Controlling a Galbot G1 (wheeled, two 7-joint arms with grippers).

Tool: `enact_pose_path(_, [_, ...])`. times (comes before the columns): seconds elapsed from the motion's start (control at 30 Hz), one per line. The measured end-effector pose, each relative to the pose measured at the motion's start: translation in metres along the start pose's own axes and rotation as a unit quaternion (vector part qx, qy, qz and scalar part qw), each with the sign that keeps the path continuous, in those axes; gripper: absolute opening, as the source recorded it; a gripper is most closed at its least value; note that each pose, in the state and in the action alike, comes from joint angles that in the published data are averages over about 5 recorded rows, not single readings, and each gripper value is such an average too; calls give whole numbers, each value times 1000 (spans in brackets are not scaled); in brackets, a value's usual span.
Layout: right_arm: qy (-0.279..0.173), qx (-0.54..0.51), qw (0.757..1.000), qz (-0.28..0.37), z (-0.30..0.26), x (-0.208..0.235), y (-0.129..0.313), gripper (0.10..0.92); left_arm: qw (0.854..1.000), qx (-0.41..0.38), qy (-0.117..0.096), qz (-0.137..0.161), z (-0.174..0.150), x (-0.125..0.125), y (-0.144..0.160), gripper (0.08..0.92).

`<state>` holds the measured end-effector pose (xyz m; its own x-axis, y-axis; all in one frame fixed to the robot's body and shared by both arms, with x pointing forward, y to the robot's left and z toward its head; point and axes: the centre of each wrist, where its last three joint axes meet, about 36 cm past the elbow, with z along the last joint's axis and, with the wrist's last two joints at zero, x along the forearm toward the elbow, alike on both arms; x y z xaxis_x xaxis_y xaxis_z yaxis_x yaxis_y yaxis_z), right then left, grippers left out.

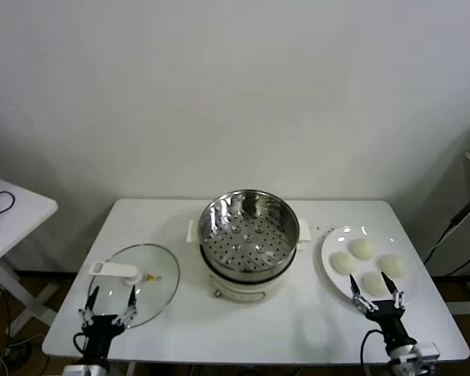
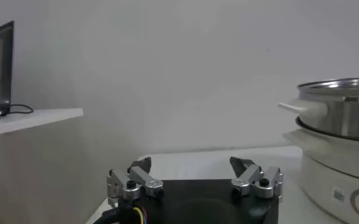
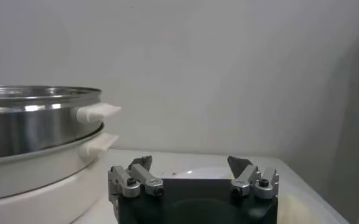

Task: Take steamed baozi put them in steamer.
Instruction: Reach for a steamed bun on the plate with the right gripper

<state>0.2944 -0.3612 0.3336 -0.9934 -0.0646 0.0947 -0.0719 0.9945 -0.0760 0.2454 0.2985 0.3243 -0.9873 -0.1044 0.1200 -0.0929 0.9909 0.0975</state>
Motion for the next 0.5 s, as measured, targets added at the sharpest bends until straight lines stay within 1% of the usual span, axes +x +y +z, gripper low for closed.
enact_pose_path(0.23, [-1,54,998,-33,-28,-28,-28,823,1000,-1,-6,-5,-5,-5,-4,823])
enact_pose_path(0.37, [14,105,992,-74,-53,-50,-52,823,1000,-3,-13,-8,-9,-8,-8,823])
enact_pose_path(0.5, [35,167,978,-123,-81,-76,-81,823,1000,-7,-15,-9,-10,-10,-10,823])
